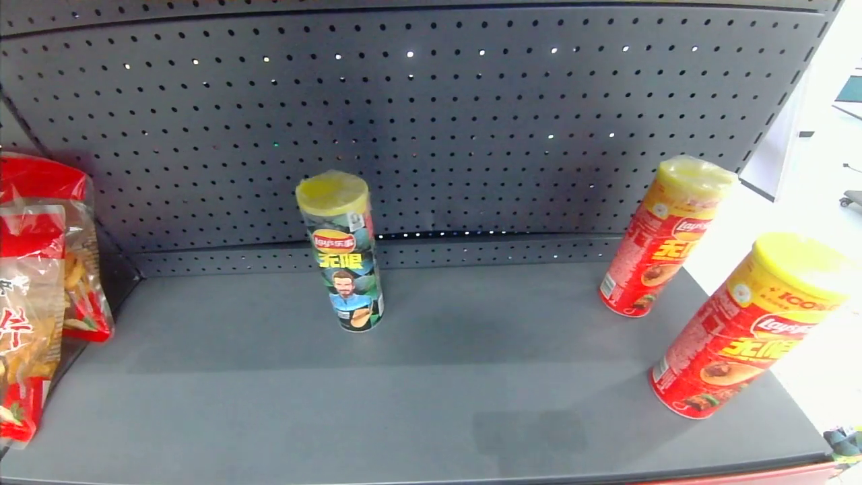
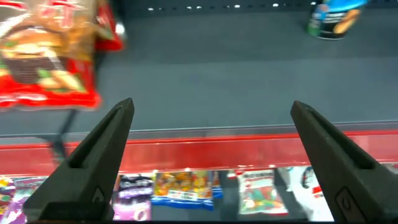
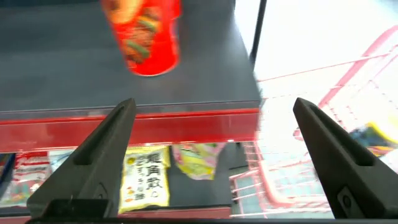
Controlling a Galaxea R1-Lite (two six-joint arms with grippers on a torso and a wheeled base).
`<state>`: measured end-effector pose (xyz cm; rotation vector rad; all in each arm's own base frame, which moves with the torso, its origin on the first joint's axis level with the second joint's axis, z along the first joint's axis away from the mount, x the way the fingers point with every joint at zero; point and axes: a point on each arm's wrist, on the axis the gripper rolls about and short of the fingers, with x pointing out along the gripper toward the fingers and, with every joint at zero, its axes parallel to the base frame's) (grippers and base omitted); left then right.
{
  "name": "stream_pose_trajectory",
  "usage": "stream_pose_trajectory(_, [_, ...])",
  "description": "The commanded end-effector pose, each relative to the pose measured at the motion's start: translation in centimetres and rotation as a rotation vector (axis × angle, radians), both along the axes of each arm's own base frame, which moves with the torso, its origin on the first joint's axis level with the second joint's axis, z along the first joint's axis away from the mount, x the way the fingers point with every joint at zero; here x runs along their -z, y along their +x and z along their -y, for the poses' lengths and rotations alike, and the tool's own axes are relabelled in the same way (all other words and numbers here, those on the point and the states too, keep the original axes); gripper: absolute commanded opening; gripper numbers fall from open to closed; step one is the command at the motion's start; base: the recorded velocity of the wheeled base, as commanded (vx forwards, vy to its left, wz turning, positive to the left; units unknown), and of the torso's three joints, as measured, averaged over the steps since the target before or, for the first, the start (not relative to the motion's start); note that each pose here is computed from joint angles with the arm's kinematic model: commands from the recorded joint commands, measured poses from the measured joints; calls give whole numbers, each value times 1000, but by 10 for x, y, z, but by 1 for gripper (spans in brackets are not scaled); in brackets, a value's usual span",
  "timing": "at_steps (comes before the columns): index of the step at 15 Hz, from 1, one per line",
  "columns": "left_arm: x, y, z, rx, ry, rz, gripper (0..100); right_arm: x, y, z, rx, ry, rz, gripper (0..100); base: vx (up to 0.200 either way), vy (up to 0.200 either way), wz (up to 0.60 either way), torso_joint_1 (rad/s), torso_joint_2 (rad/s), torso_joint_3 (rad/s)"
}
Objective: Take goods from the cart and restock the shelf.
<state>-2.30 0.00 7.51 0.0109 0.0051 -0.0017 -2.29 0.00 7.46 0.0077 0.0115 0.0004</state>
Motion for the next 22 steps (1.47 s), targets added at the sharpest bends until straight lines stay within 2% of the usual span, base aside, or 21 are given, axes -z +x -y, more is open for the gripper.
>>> stream_pose_trajectory(1, [0, 0, 0, 0, 1, 1, 100, 0, 0, 0, -1, 0, -1, 100, 0, -200, 0, 2, 7, -2])
stream_pose_trajectory(22, [0, 0, 0, 0, 1, 1, 100, 0, 0, 0, -1, 0, -2, 100, 0, -200, 0, 3, 3, 3])
